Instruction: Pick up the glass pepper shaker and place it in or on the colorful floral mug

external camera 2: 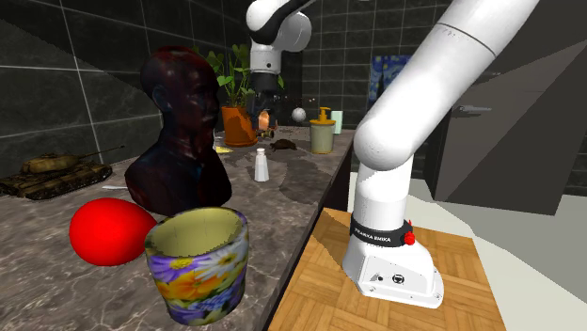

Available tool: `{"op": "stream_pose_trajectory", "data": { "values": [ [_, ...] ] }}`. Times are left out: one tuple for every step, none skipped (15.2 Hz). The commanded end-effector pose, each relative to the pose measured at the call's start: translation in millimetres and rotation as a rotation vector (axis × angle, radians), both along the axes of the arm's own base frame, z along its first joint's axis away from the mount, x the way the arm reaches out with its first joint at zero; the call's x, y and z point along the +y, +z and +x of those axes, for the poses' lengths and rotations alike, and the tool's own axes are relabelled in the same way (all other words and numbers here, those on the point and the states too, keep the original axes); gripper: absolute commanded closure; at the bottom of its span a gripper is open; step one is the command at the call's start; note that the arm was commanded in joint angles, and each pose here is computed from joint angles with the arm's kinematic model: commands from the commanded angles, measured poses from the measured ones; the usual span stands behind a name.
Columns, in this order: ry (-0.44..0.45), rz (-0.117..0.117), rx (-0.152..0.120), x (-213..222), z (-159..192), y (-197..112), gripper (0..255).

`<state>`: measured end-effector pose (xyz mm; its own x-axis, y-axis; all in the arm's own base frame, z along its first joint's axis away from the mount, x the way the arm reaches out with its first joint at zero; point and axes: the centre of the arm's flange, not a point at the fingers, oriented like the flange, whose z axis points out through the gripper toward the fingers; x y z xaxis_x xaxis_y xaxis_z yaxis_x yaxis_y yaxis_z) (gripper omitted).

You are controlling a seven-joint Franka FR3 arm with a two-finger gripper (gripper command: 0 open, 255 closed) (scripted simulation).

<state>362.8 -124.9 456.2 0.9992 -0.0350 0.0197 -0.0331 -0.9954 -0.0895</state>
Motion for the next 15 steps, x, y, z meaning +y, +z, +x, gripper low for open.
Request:
{"op": "stream_pose_trajectory", "data": {
  "values": [
    [0.025,-0.001,-0.014,-16,12,-20,0],
    [0.037,0.0,-0.02,-23,18,-29,0],
    [0.049,0.0,-0.027,-30,24,-37,0],
    [0.06,0.0,-0.033,-37,31,-46,0],
    [0.072,0.001,-0.039,-44,37,-54,0],
    [0.072,0.001,-0.039,-43,37,-60,0],
    [0.072,0.001,-0.039,-43,38,-65,0],
    [0.072,0.001,-0.039,-43,38,-70,0],
    [0.072,0.001,-0.039,-42,38,-75,0],
    [0.072,0.001,-0.039,-42,38,-81,0],
    [0.072,0.001,-0.039,-41,39,-86,0],
    [0.072,0.001,-0.039,-41,39,-91,0],
    [0.072,0.001,-0.039,-40,39,-94,0],
    [0.072,0.001,-0.039,-40,39,-94,0],
    [0.072,0.001,-0.039,-40,39,-94,0]
  ]
}}
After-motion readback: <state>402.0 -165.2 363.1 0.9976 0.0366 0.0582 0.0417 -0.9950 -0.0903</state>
